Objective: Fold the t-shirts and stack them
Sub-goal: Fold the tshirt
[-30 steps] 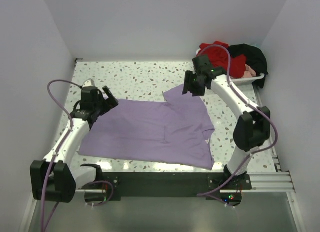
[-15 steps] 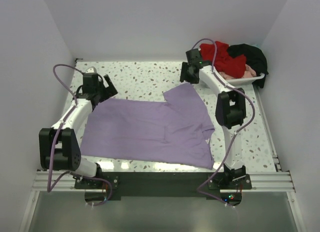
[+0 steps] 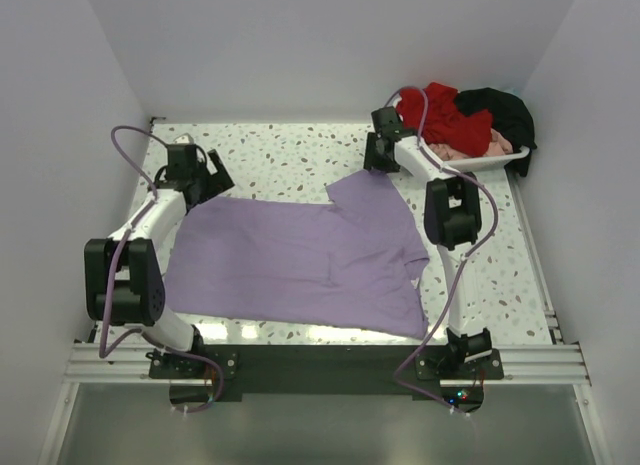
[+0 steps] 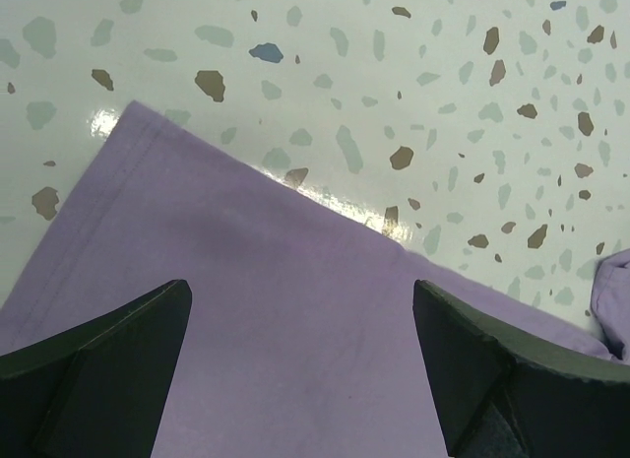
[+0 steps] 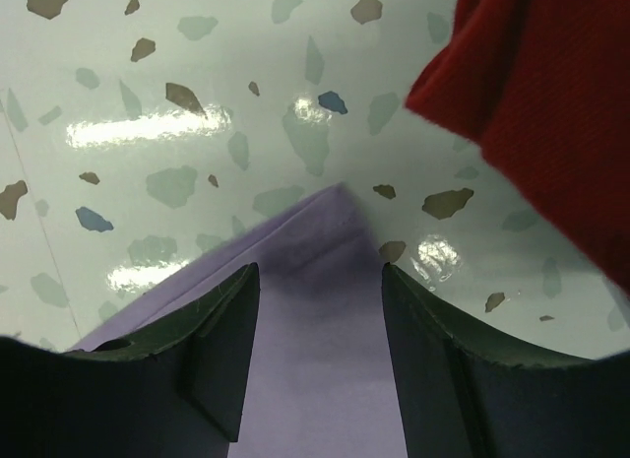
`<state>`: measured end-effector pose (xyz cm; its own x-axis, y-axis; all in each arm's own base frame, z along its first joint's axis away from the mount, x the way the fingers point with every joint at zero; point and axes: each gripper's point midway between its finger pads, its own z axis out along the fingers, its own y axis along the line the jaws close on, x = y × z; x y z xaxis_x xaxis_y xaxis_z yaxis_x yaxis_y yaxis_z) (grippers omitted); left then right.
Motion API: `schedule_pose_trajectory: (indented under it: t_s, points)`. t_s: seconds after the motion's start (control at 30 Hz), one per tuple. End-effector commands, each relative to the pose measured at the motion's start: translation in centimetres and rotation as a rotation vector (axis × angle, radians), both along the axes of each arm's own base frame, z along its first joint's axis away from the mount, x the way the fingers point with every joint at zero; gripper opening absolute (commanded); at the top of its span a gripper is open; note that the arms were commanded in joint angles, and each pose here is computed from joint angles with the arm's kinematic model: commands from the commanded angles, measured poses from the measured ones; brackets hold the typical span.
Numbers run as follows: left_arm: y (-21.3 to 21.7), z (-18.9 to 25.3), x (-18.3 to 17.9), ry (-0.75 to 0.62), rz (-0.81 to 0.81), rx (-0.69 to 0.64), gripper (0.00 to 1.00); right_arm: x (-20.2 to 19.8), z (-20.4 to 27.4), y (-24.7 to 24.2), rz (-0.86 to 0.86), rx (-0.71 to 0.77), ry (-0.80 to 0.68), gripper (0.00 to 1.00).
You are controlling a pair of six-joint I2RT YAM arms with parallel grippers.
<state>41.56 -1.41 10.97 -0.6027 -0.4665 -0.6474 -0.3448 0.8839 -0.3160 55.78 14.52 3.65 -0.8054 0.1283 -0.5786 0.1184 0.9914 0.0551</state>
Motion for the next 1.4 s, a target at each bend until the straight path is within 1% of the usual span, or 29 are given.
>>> schedule_pose_trajectory:
  t_s: [0.0, 0.07, 0.3, 0.47, 0.57, 0.6, 0.67, 0.7, 0.73, 0.77, 0.83, 0.87, 0.97, 1.03, 1.07, 1.13, 1.17, 1.23, 1.27, 1.37]
  points:
    - [1.5, 1.7, 2.2, -0.062, 0.024, 0.025, 1.00, 2.6, 2.3, -0.8, -0.022, -0.004, -0.102, 0.57]
    - [1.5, 1.0, 2.3, -0.040, 0.022, 0.024, 1.00, 2.8, 2.1, -0.9, -0.027, -0.001, -0.105, 0.57]
    - [1.7, 0.6, 2.9, -0.026, 0.020, 0.031, 1.00, 3.0, 0.3, -1.2, -0.030, 0.017, -0.073, 0.56]
    - [2.4, 0.3, 2.9, -0.015, 0.025, 0.055, 1.00, 2.5, -0.9, -1.6, -0.035, 0.018, -0.035, 0.53]
    - [3.6, 0.7, 3.4, -0.017, 0.050, 0.063, 0.99, 2.2, -1.3, -2.0, -0.039, 0.018, -0.021, 0.48]
    - [3.9, 0.5, 3.5, -0.012, 0.056, 0.065, 0.98, 2.1, -1.5, -2.0, -0.038, 0.023, -0.014, 0.44]
    - [5.0, 0.6, 3.9, -0.015, 0.073, 0.086, 0.96, 2.0, -1.7, -2.2, -0.040, 0.029, -0.006, 0.39]
    - [5.2, 0.2, 4.0, -0.002, 0.073, 0.097, 0.95, 1.9, -1.9, -2.2, -0.039, 0.031, 0.001, 0.34]
    - [5.7, 0.0, 4.0, 0.009, 0.074, 0.122, 0.95, 1.9, -1.9, -2.3, -0.041, 0.036, 0.002, 0.32]
    - [5.9, 0.3, 4.5, 0.005, 0.072, 0.135, 0.94, 1.9, -2.0, -2.3, -0.040, 0.035, 0.003, 0.28]
    - [6.3, -0.8, 4.7, 0.039, 0.069, 0.162, 0.92, 1.7, -2.1, -2.4, -0.041, 0.037, 0.010, 0.20]
    - [6.5, -0.8, 5.0, 0.040, 0.073, 0.170, 0.88, 1.7, -2.0, -2.6, -0.045, 0.036, 0.008, 0.13]
    - [7.2, -1.5, 5.6, 0.060, 0.082, 0.194, 0.81, 1.5, -1.8, -2.7, -0.044, 0.033, 0.011, 0.01]
    - [7.5, -2.3, 5.8, 0.082, 0.089, 0.210, 0.77, 1.4, -1.3, -2.8, -0.042, 0.033, 0.005, 0.00]
    - [7.7, -2.2, 6.2, 0.080, 0.091, 0.216, 0.73, 1.3, -1.2, -2.8, -0.038, 0.030, 0.003, 0.00]
    - [8.0, -2.9, 6.5, 0.097, 0.089, 0.229, 0.68, 1.0, -1.1, -3.0, -0.041, 0.028, 0.009, 0.00]
    - [8.1, -2.6, 7.0, 0.090, 0.094, 0.234, 0.64, 0.8, -1.2, -3.0, -0.039, 0.027, 0.014, 0.00]
    - [8.6, -3.5, 7.1, 0.119, 0.104, 0.253, 0.60, 0.5, -1.1, -3.2, -0.038, 0.024, 0.017, 0.00]
    - [8.7, -3.3, 7.5, 0.114, 0.105, 0.258, 0.56, 0.4, -1.1, -3.3, -0.038, 0.025, 0.022, 0.00]
    - [9.1, -3.9, 8.1, 0.133, 0.109, 0.276, 0.50, 0.2, -1.0, -3.3, -0.034, 0.023, 0.024, 0.00]
